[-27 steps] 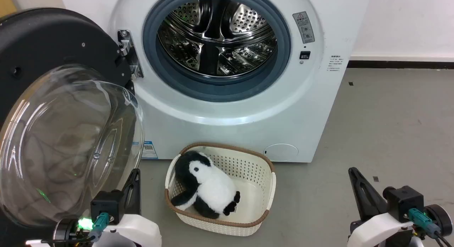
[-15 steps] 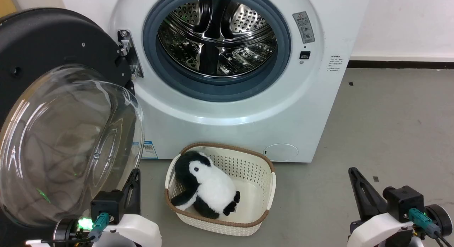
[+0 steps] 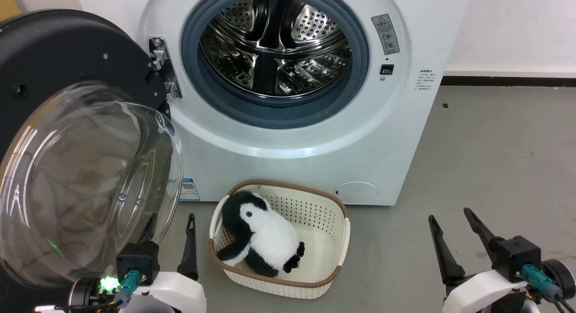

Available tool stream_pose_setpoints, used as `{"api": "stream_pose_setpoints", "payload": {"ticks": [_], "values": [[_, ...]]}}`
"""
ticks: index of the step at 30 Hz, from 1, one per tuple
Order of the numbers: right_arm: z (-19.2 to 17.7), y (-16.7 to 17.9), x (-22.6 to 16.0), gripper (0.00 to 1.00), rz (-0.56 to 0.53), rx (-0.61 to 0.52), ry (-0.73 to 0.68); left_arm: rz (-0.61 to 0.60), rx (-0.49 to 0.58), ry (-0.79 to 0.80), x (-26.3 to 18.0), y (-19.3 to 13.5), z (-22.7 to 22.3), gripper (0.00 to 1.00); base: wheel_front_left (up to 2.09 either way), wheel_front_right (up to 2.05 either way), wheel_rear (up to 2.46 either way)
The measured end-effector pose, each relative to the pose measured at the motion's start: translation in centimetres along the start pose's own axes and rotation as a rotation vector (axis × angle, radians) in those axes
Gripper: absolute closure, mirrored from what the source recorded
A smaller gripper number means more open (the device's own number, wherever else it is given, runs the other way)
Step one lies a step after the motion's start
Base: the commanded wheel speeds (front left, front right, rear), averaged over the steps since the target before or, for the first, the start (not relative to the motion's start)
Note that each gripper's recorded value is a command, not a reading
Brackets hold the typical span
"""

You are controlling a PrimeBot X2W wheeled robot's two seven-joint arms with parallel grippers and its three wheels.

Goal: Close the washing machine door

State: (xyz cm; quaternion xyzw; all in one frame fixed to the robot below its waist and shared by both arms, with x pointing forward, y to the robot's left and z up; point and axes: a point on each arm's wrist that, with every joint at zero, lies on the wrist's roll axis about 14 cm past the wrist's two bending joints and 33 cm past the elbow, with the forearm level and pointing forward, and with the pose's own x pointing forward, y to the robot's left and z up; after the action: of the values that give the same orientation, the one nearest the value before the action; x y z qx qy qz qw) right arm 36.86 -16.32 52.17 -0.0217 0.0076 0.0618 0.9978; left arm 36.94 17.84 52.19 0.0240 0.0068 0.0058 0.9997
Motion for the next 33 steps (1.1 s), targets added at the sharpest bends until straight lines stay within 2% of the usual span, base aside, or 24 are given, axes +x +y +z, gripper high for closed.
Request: {"api": "stream_pose_setpoints", "payload": {"ticks": [1, 2, 3, 11, 19, 28, 33], "values": [[0.0, 0.0, 0.0, 0.00, -0.001, 0.002, -0.003, 0.002, 0.000, -0.002, 0.0, 0.0, 0.0, 0.06, 0.00, 0.00, 0.00], [0.0, -0.1, 0.0, 0.00, -0.002, 0.006, -0.004, 0.003, 0.000, -0.003, 0.0, 0.0, 0.0, 0.71, 0.00, 0.00, 0.00], [0.1, -0.1, 0.0, 0.00, -0.003, 0.008, -0.005, 0.004, 0.000, -0.003, 0.0, 0.0, 0.0, 1.00, 0.00, 0.00, 0.00], [0.4, -0.2, 0.1, 0.00, -0.004, 0.017, -0.027, 0.022, 0.009, -0.033, -0.1, 0.2, 0.7, 1.00, 0.00, 0.00, 0.00], [0.8, 0.0, 0.4, 0.00, 0.002, 0.025, -0.049, 0.060, 0.025, -0.132, 0.2, 1.6, 3.6, 1.00, 0.00, 0.00, 0.00], [1.2, 0.5, 0.9, 0.00, 0.018, 0.041, -0.071, 0.126, 0.034, -0.277, 0.3, 4.3, 8.2, 1.00, 0.00, 0.00, 0.00], [1.3, 0.9, 1.3, 0.00, 0.032, 0.052, -0.081, 0.178, 0.000, -0.354, 0.0, 6.4, 10.6, 1.00, 0.00, 0.00, 0.00]]}}
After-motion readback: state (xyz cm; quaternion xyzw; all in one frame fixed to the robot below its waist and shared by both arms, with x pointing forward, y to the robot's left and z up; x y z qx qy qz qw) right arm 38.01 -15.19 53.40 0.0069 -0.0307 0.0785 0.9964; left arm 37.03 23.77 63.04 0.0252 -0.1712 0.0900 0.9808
